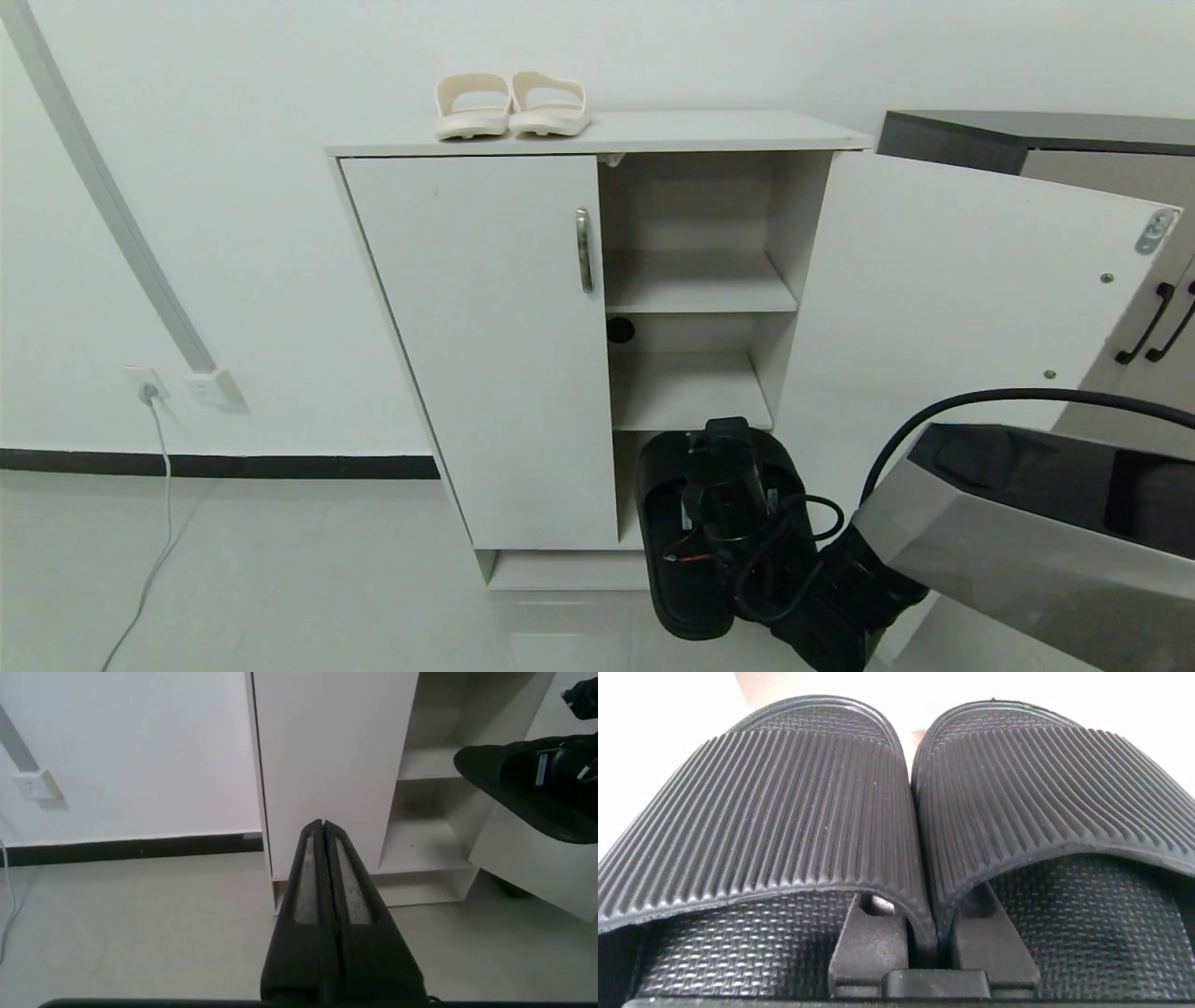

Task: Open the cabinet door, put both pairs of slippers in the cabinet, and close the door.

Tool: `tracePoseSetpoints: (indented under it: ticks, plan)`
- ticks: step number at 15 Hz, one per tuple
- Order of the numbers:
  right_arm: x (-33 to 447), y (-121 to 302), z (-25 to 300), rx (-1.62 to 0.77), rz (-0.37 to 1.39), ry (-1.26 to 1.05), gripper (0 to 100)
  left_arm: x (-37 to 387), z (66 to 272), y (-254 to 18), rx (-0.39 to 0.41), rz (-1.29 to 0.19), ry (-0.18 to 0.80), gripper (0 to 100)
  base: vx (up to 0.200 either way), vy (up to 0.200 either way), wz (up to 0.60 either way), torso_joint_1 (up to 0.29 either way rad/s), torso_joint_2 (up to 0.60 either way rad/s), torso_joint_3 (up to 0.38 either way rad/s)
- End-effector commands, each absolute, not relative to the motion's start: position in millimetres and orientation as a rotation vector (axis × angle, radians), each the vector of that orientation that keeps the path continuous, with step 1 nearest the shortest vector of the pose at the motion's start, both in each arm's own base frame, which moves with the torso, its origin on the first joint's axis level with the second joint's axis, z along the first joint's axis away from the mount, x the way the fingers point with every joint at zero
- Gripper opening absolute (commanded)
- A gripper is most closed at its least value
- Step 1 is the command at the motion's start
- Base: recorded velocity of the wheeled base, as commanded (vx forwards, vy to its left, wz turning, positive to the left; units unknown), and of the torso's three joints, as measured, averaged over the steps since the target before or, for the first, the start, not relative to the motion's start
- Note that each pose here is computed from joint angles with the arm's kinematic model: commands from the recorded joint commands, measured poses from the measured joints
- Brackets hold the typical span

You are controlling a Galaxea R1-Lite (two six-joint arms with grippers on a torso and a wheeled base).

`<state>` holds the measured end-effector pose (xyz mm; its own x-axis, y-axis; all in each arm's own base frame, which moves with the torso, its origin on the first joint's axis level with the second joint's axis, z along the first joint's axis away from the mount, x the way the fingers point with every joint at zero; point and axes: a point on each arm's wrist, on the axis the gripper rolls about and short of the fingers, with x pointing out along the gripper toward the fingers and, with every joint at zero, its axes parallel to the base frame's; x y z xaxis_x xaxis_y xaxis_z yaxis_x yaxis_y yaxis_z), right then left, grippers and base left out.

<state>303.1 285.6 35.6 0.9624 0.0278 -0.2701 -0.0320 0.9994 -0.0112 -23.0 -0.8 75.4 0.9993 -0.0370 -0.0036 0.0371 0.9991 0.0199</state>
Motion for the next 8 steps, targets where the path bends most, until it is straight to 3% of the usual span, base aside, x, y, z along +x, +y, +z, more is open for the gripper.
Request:
tracePoseSetpoints:
  ticks: [1,8]
  plan:
    - [303.5,287.7,36.6,-0.007,0.034,0.264,0,-22.8,75.3,-0.8,0.020,-0.037,0.006,0,0.000,0.000,0.00,0.012,0.00,-0.183]
    - [307.1,292.3,26.6,-0.010,0.040,0.251,0,-22.9,75.3,-0.8,0.020,-0.037,0.004,0,0.000,0.000,0.00,0.004,0.00,-0.198]
